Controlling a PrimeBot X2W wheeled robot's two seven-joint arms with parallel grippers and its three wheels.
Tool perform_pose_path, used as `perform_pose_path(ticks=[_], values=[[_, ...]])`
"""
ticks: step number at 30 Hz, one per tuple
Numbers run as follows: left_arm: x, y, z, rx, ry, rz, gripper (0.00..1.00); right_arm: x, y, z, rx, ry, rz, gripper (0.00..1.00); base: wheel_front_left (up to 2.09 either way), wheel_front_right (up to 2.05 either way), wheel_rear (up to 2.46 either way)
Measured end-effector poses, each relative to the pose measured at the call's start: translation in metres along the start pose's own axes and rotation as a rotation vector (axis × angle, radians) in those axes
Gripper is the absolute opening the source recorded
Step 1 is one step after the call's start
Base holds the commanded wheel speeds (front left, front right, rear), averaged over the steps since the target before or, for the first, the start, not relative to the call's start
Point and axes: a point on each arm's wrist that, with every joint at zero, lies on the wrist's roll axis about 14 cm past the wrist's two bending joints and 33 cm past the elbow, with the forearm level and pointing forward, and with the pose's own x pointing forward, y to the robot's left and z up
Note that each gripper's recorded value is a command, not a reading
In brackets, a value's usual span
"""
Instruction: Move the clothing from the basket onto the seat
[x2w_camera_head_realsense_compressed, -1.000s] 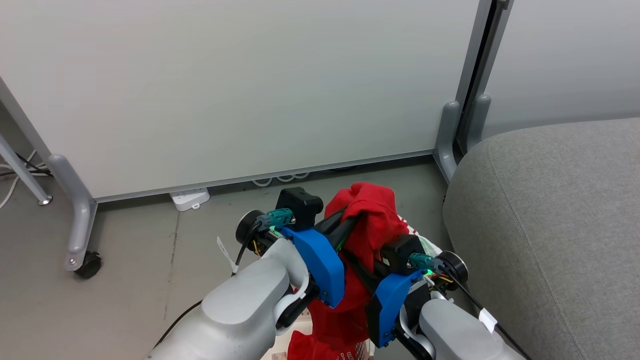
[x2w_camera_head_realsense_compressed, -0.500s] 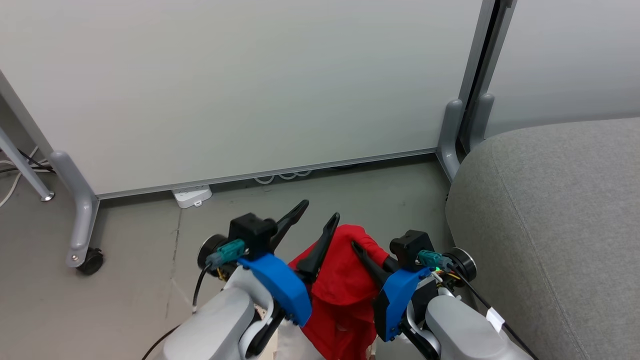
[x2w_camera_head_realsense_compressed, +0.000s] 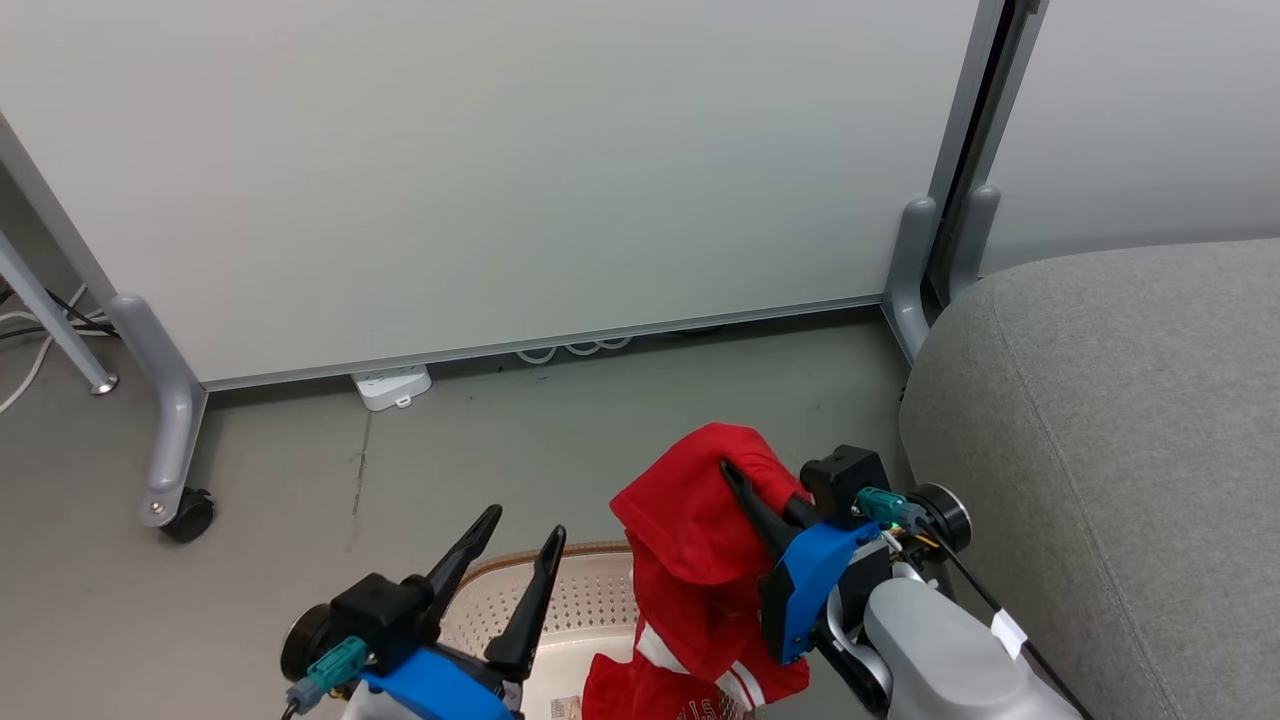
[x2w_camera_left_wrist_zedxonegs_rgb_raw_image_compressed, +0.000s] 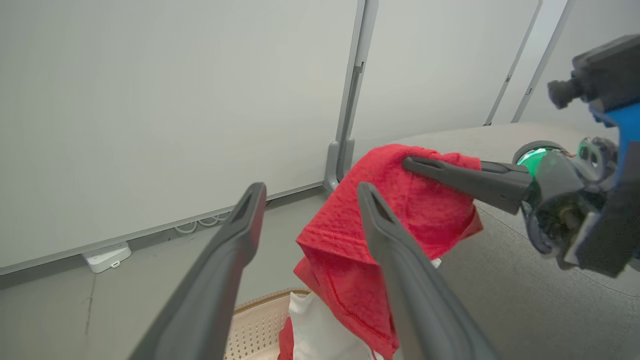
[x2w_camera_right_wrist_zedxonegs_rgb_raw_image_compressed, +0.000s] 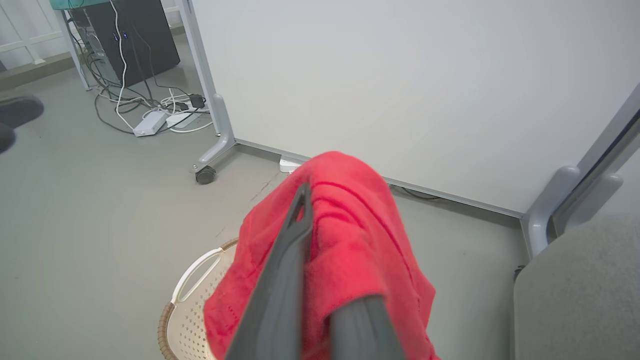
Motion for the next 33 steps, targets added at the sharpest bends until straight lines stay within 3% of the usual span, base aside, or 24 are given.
perform_pose_path(ticks=[22, 33], values=[[-0.022, 0.019, -0.020, -0.009, 0.030, 0.093, 1.00, -0.004, -0.009, 0.002, 0.015, -0.009, -0.034, 0.00, 0.00, 0.00, 0.00], [0.003, -0.012, -0.030, -0.031, 0.057, -0.017, 1.00, -0.026, -0.039, -0.007, 0.014, 0.011, -0.125, 0.00, 0.00, 0.00, 0.00]])
